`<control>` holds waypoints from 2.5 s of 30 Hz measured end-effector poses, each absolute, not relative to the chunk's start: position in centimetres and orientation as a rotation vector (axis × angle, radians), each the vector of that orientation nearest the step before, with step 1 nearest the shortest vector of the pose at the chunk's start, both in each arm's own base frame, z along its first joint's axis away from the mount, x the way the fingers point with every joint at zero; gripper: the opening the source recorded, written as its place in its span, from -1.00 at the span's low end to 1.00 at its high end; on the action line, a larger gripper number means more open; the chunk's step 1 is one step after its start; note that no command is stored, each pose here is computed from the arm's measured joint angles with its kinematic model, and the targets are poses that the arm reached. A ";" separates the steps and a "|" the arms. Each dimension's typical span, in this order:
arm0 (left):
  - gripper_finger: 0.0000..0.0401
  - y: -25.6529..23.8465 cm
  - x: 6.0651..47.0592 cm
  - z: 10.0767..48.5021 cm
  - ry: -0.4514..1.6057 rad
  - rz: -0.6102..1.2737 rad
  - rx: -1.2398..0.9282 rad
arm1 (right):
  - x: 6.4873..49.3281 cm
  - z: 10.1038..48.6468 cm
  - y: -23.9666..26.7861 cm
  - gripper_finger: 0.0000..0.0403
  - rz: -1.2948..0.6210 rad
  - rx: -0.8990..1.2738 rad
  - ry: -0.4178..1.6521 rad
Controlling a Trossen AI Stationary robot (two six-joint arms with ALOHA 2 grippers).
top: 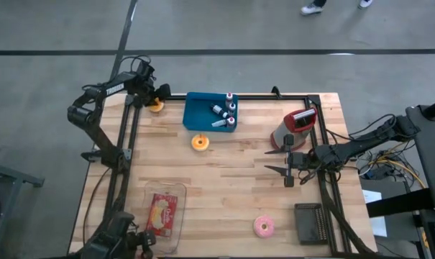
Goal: Pick & Place Food Item
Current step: Put the top yellow black donut into the black bin
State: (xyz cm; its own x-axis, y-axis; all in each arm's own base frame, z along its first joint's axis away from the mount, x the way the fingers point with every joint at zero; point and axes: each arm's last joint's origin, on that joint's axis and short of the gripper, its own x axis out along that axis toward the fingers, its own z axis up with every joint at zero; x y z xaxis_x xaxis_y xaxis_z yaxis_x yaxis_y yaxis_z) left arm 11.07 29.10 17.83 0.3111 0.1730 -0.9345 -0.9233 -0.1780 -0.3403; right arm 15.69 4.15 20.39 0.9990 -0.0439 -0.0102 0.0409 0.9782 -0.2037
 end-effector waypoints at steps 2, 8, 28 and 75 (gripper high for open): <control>-0.08 29.4 11.0 17.6 0.768 1.146 -1.446 | 15.7 20.4 4.2 0.08 -0.042 -0.205 0.014; -0.08 30.3 11.0 17.5 0.832 1.154 -1.568 | 15.7 20.4 4.1 0.08 -0.042 -0.205 0.014; -0.08 30.9 10.4 19.3 0.843 1.364 -1.402 | 15.7 20.4 4.1 0.08 -0.042 -0.205 0.014; -0.08 30.6 13.3 16.9 0.926 1.265 -1.188 | 15.7 20.4 4.1 0.08 -0.043 -0.205 0.015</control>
State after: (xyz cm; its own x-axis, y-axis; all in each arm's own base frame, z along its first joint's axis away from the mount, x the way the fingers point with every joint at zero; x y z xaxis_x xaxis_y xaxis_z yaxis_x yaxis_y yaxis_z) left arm 13.33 30.59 16.88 0.1196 0.1992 -0.9726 -0.9874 -0.0788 -0.1376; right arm 15.69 4.15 20.38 0.9990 -0.0438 -0.0102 0.0408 0.9782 -0.2037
